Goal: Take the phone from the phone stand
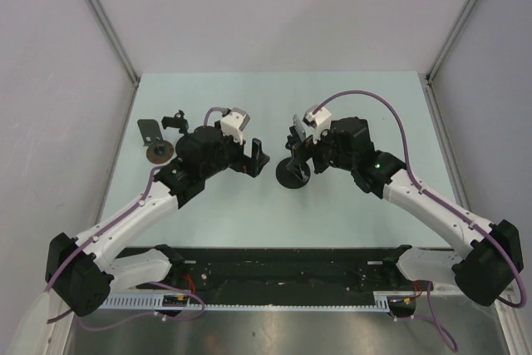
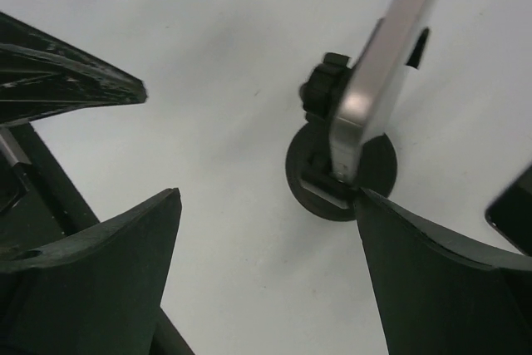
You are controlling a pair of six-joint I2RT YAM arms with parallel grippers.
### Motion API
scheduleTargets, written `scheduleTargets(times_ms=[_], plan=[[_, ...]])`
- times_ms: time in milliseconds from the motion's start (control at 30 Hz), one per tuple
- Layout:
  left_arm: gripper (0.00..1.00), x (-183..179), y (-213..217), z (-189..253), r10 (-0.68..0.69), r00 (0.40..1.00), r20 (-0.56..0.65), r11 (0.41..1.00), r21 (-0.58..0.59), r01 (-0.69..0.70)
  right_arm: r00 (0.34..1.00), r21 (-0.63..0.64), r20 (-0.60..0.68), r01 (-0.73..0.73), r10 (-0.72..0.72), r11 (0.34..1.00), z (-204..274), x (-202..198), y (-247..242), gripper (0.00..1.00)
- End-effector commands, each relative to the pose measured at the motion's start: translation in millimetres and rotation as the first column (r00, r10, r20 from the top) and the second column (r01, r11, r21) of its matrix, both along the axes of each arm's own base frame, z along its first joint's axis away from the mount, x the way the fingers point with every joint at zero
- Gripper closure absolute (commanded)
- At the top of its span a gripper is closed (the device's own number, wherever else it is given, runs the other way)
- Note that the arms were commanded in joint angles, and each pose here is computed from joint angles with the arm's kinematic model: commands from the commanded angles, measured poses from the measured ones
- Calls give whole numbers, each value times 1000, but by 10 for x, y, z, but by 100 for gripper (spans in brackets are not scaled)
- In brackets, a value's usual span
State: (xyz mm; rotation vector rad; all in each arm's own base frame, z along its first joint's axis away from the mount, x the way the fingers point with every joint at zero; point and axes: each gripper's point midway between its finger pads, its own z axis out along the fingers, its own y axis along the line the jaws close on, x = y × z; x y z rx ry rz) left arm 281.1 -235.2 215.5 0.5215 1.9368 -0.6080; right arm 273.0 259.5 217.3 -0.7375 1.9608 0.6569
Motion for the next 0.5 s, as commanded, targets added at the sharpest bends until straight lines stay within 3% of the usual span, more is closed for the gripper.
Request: scheduleTargets(times_ms=[0, 467], plan=[[0, 17, -72, 259, -12, 998, 59, 999, -52, 15, 993, 74, 59, -103, 98, 992, 210, -82, 237, 10], [0, 18, -66, 289, -19, 997, 76, 999, -45, 22, 982, 185, 42, -191, 186, 964, 384, -365, 588, 14]])
